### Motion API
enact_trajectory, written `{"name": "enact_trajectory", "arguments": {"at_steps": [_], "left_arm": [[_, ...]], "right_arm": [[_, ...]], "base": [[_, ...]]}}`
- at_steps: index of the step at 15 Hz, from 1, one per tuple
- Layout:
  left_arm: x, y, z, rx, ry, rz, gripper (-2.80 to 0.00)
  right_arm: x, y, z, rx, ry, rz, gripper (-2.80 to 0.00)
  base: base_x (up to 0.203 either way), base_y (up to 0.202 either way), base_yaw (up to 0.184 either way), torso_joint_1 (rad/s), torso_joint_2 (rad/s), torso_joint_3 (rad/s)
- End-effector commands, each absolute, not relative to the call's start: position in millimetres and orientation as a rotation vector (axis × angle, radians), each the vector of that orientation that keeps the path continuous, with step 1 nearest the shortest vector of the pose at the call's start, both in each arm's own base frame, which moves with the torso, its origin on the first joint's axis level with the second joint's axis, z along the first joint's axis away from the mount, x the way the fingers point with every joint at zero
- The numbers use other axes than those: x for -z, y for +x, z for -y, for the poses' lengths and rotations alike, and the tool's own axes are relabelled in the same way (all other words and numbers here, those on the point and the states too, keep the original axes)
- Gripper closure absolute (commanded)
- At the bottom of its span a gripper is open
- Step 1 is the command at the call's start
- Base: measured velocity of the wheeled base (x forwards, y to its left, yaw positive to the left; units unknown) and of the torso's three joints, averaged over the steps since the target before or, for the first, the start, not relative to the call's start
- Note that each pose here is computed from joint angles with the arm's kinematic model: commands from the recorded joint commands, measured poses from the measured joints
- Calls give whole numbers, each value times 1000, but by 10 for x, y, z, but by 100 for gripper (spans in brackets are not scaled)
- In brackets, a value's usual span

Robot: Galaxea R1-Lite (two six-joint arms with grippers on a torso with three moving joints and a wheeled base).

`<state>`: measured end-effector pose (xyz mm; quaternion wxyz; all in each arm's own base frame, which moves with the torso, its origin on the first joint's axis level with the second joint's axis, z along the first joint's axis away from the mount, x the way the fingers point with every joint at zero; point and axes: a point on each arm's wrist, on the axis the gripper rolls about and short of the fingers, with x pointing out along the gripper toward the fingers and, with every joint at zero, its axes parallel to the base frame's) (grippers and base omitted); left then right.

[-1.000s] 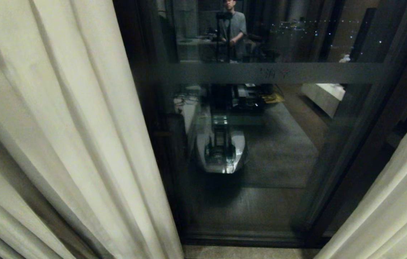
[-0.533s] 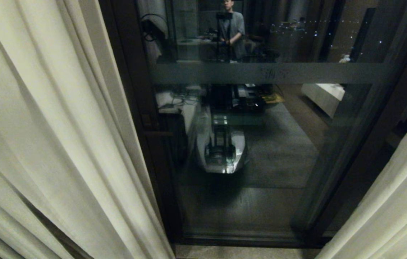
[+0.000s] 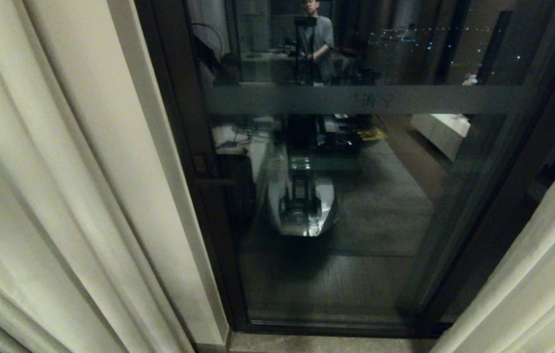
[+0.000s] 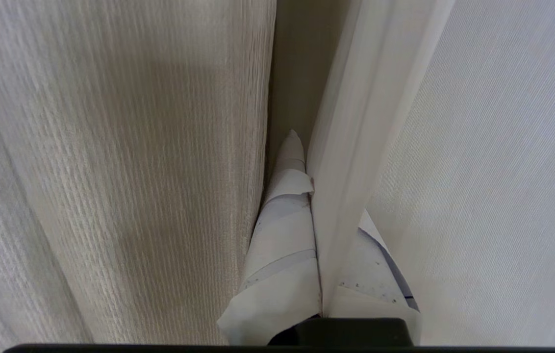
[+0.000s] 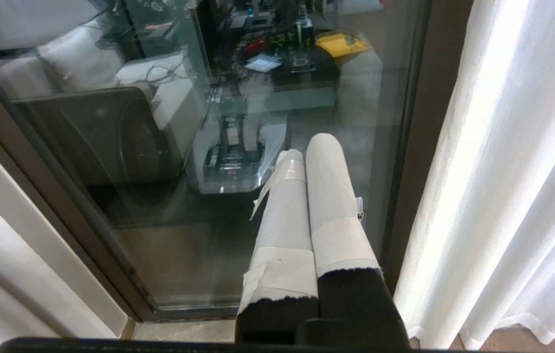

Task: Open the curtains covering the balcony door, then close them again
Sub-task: Pull the inner curtains open on both sides

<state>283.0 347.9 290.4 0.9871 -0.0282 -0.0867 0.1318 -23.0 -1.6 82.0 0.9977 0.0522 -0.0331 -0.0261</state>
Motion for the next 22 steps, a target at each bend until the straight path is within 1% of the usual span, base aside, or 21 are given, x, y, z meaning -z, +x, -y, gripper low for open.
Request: {"name": "enact_trajectory", "arguments": {"at_steps": [1,10,16,22], "left_arm": [[-2873,2839,-3512,-265,-60,174,0],[-3168,2954,-3181,-191,-18,224,0],[-3287,3033,-2979,-144,-5,243,0],[-3401,2968,-2894,-136,10,259,0]], "right_arm": [[-821,-230,16,53,105,67,0],[-821,-230,16,52,105,67,0],[-821,-230,16,52,105,67,0],[-821,-230,16,53,105,67,0]], "base": [[0,0,0,0,0,0],[0,0,0,0,0,0],[0,0,0,0,0,0],[0,0,0,0,0,0]]}}
